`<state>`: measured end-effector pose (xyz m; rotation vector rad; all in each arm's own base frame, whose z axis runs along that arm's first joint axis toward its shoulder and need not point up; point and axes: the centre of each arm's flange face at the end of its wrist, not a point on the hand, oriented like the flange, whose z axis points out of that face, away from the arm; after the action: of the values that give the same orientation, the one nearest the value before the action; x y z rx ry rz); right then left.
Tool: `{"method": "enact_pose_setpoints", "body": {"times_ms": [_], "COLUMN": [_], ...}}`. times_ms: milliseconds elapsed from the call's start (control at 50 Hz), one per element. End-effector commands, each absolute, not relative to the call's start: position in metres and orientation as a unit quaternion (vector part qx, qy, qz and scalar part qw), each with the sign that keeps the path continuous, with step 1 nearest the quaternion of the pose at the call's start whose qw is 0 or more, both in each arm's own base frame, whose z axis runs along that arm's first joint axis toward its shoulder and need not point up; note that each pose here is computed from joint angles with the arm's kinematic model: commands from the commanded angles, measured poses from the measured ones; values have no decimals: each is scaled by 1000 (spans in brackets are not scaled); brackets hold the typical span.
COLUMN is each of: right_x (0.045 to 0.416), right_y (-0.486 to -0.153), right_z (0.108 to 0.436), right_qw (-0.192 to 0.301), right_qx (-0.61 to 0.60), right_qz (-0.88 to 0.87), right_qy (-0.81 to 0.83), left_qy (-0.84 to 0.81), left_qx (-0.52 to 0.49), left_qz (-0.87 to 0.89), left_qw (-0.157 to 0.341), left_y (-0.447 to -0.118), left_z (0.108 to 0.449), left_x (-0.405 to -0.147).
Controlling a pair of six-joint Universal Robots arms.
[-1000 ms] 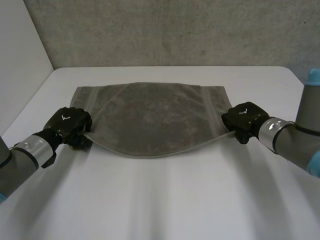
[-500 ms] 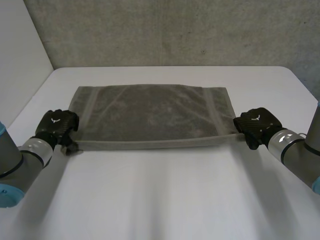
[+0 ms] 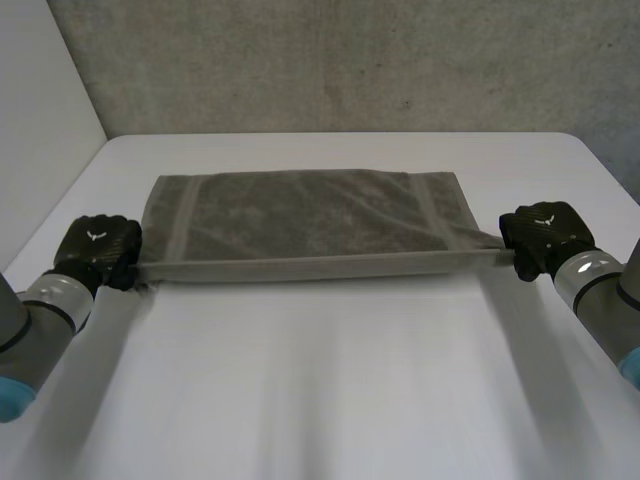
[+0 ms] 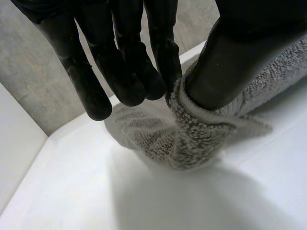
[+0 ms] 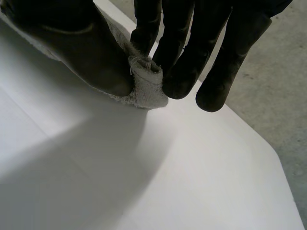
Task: Fold the towel.
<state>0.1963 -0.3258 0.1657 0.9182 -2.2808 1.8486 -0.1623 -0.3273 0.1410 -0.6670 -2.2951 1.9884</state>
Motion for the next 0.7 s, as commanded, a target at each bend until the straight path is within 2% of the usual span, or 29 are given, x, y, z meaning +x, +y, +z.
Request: {"method": "enact_pose_setpoints", "body": {"times_ms": [20, 220, 340, 420, 520, 700], "right_x": [196, 194, 191, 182, 169, 164], "right_y": [-324, -306, -294, -286, -265, -250], "right_z": [187, 257, 275, 283, 292, 298], "right_qw": [37, 44, 33, 33, 44, 40], "right_qx": [291, 291, 306, 321, 366, 398], "right_qz": [622, 673, 661, 644, 613, 593], "right_qy": [-726, -678, -684, -694, -699, -699], "left_qy": [-721, -661, -640, -643, -671, -690], "left_qx": [-212, -210, -212, -217, -248, -260], "left_qz": [659, 720, 739, 735, 698, 672], "left_qw": [12, -7, -14, -8, 38, 66], "left_y": [-320, -304, -286, -275, -250, -239], "left_z": [177, 243, 273, 280, 271, 259], "left_x": [-161, -157, -158, -159, -166, -166]}}
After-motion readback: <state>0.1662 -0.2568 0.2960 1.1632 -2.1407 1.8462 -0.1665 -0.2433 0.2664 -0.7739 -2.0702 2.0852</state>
